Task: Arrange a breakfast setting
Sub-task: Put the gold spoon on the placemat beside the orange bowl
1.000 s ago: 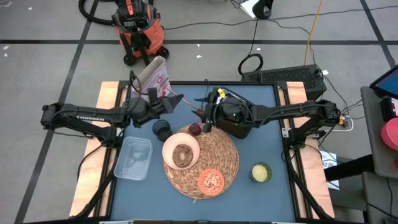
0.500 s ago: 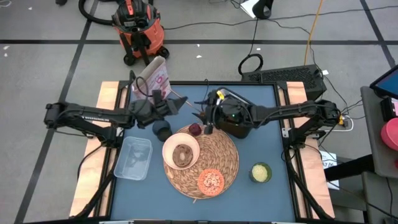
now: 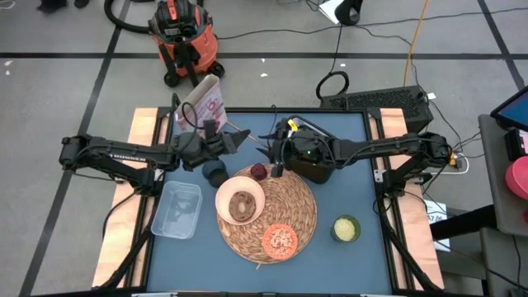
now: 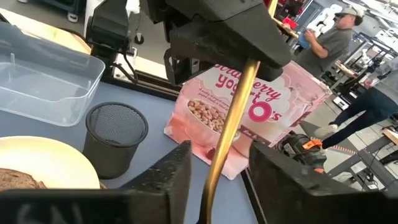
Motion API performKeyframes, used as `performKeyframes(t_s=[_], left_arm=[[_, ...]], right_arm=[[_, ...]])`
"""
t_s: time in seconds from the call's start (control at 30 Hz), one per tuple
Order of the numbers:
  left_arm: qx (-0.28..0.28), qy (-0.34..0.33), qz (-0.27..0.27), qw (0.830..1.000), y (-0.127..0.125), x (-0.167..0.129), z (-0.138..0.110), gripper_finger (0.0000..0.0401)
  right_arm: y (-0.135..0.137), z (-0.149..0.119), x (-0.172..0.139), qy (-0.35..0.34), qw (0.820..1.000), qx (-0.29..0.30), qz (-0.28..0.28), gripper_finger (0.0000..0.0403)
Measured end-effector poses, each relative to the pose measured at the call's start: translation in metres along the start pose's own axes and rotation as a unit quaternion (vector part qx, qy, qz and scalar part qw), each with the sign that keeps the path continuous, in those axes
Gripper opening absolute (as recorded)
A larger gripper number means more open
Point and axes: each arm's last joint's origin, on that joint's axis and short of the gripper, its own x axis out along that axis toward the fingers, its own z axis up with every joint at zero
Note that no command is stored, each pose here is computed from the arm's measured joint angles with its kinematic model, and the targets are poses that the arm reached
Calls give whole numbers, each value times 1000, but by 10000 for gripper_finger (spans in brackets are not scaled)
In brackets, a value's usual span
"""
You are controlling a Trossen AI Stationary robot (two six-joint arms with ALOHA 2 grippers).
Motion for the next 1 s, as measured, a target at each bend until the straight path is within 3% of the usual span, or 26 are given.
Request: performKeyframes(t_s=[0.43,1.0], left_arm=[[15,1,2,1000,0,0,0,37],[19,3,2,1000,0,0,0,37]], right_arm=[[0,0,0,1,1000,2,-3,15],[0,0,0,1,1000,1,-2,7]])
